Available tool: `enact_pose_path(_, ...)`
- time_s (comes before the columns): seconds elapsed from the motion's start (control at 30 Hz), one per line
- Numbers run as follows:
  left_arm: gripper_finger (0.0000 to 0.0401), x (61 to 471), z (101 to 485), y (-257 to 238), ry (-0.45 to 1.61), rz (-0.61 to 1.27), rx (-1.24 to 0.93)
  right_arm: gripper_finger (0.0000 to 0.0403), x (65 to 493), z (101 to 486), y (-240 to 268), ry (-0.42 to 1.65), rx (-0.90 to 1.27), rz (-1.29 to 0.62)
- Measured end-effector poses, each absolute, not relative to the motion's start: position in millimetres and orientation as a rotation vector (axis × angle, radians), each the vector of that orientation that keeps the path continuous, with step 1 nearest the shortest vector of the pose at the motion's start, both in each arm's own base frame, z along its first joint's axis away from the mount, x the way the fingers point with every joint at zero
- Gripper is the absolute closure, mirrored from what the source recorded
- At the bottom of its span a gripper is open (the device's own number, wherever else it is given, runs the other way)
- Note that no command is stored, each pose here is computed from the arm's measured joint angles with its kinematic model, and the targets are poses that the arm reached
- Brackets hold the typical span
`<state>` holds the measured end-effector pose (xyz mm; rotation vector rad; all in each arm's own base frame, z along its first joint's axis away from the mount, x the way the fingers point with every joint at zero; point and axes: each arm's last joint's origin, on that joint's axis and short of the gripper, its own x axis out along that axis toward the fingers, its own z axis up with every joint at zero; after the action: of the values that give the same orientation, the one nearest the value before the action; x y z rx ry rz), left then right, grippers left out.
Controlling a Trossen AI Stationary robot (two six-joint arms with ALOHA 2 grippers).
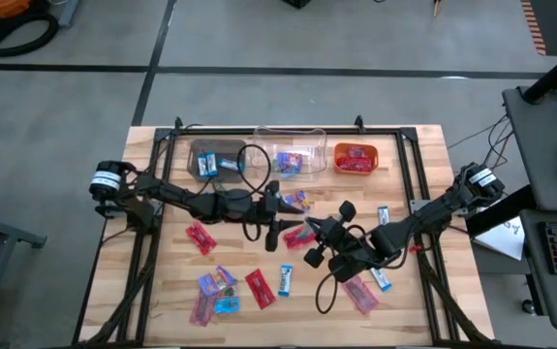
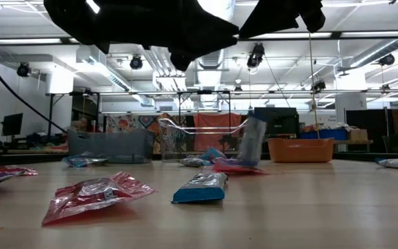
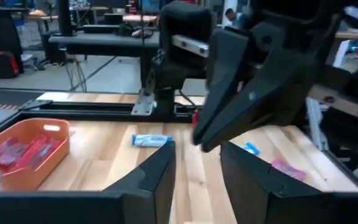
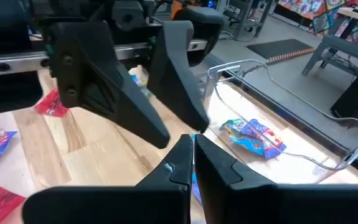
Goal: Sort candy
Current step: Put the white candy into the black bin
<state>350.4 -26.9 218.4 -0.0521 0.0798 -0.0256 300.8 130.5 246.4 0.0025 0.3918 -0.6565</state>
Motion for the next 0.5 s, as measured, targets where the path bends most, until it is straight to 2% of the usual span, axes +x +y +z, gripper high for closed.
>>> enact_pose_path(0.1,0.0337,350,216,-27,0.105,-0.027,-0.047,0.0394,300,246,130,0.402,-0.001,-0.651)
enact_pose_path(0.2,0.0389,348,208,-26,0.197,-0.023,-0.041,0.0394,296,245,130,0.486,0.067,-0.564)
enact_pose_path(0.33,0.0386,341,204,-26,0.316,-0.003,-0.038,0.0394,287,238,122,0.632,0.263,-0.554)
enact_pose_path(0.5,0.0399,331,220,-24,0.325,0.027,-0.035,0.0394,281,221,96,0.759,0.446,-0.751)
